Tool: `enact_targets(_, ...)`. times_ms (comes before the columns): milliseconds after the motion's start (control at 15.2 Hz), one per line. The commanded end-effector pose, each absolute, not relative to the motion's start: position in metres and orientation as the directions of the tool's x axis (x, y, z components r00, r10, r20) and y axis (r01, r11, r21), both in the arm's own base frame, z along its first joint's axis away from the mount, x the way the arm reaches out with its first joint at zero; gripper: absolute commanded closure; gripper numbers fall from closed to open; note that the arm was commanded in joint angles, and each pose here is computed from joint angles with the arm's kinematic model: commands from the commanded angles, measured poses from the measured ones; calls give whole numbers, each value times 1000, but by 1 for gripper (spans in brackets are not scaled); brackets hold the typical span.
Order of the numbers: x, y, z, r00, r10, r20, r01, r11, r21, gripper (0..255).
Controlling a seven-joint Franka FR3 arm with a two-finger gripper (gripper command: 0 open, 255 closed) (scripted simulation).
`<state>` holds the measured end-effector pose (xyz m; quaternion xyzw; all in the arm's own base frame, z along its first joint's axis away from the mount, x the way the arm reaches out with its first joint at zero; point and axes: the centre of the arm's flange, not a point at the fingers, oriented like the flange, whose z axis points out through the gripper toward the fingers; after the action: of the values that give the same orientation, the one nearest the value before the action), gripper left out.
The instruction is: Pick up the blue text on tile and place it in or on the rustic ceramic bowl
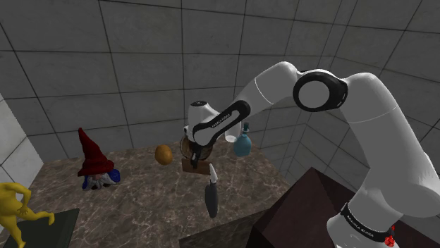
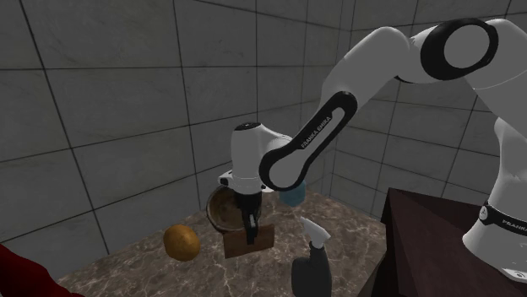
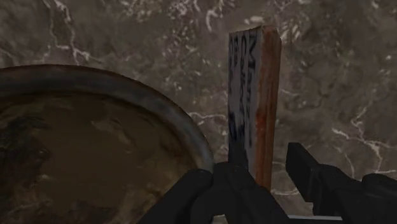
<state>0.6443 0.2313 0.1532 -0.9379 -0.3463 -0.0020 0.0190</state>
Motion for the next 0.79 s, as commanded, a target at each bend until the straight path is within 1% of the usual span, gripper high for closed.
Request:
enact_targets(0, 640, 225, 146, 765, 644, 2, 644, -764, -36, 255)
enact_targets(396, 641, 225, 146, 765, 644, 2, 644, -764, -36, 255)
enact_targets(462, 652, 222, 141, 765, 644, 2, 644, -764, -36, 255)
enact_targets(726, 652, 222, 162, 765, 644, 2, 644, -764, -36, 255)
